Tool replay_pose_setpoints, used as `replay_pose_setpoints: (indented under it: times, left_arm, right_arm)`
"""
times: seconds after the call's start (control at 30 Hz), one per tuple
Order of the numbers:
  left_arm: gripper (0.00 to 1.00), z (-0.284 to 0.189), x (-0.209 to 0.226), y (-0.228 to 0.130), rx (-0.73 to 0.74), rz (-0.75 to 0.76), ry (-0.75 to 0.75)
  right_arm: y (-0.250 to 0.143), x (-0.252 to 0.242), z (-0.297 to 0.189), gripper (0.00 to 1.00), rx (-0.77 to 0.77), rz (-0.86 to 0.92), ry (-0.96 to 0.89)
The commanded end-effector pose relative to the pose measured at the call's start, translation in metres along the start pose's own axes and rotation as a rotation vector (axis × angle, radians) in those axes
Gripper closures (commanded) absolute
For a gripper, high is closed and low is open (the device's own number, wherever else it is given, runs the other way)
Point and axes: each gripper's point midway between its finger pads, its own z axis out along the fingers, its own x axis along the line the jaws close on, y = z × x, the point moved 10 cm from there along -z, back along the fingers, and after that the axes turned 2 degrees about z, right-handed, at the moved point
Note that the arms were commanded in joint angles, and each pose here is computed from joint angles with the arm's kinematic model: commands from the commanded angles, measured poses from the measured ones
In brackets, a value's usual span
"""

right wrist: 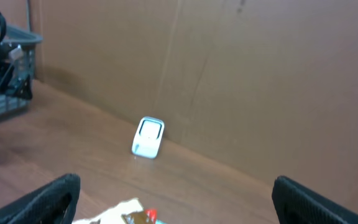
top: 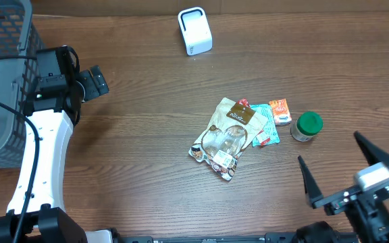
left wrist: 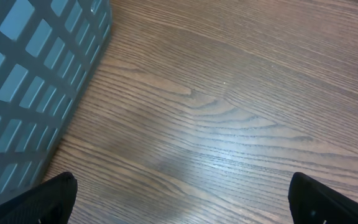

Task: Scan the item barcode

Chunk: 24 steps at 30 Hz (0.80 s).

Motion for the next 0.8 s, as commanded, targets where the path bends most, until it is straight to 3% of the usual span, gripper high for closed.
replay_pose_setpoints:
  times: [0.0, 0.23, 0.47, 0.63, 0.77]
  left_arm:
    - [0.00, -0.003, 0.000, 0.004, -0.017, -0.003, 0.007]
    - [0.00, -0.003, 0.000, 0.004, -0.017, -0.003, 0.007]
    - [0.00, -0.003, 0.000, 0.004, -0.017, -0.003, 0.007]
    - [0.00, -0.003, 0.000, 0.004, -0.017, -0.003, 0.007]
    - [0.00, -0.003, 0.000, 0.004, -0.017, -0.003, 0.008]
  right_arm:
    - [-0.017, 0.004, 0.005, 0.00, -0.042, 0.005, 0.008]
    - [-0.036, 0.005, 0.028, 0.00, -0.281, 0.125, -0.021]
    - [-0.058, 0.006, 0.036, 0.00, -0.544, 0.128, -0.070]
    - [-0.096, 0.003, 0.048, 0.00, -0.509, 0.339, -0.125]
    - [-0.124, 0.005, 0.060, 0.00, -0.437, 0.361, -0.129]
